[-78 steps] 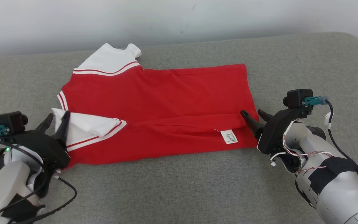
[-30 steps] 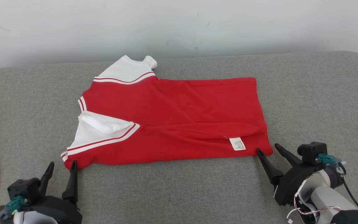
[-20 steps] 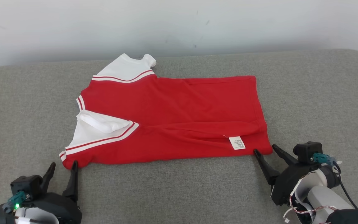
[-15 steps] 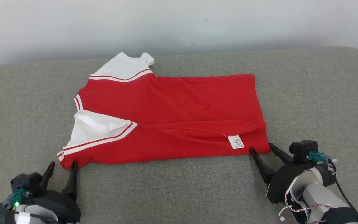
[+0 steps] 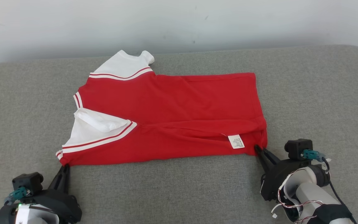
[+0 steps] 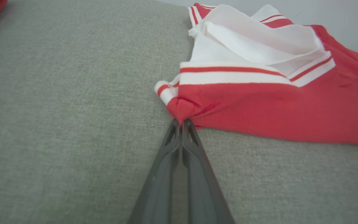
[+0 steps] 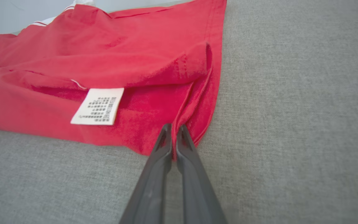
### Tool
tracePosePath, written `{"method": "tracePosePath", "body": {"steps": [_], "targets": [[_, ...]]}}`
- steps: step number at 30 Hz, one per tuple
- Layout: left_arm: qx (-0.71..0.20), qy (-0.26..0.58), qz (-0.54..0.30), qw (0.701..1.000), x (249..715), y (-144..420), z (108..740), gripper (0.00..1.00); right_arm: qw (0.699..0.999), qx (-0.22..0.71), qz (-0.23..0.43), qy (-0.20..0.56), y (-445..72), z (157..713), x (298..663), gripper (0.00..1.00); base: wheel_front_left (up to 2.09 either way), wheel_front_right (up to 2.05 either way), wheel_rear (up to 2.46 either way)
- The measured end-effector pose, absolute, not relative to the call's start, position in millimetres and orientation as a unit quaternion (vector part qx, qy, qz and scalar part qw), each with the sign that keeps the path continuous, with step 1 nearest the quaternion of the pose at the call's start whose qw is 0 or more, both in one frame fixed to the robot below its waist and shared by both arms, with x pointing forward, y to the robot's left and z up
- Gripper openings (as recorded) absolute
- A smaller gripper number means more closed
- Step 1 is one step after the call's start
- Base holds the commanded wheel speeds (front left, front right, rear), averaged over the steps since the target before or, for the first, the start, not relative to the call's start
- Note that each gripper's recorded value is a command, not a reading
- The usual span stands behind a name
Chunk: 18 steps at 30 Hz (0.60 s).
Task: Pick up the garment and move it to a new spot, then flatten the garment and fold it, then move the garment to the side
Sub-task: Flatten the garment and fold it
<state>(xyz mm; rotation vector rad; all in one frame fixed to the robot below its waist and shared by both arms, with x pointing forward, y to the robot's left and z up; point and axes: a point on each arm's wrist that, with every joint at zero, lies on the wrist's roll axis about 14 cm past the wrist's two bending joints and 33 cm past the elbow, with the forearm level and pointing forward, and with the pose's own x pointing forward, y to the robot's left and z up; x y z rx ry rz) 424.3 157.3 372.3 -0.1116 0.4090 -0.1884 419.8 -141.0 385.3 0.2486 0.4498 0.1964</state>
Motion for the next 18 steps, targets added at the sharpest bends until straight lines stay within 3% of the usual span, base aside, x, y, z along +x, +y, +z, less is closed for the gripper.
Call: {"method": "tracePosePath", "body": {"steps": [18], "targets": [[-0.068,0.151,-0.101,0.981,403,157,401,0.0,0.962,0.164,0.1,0.192,-154,414,410,0.0,0.0,0.0,0.0]]}}
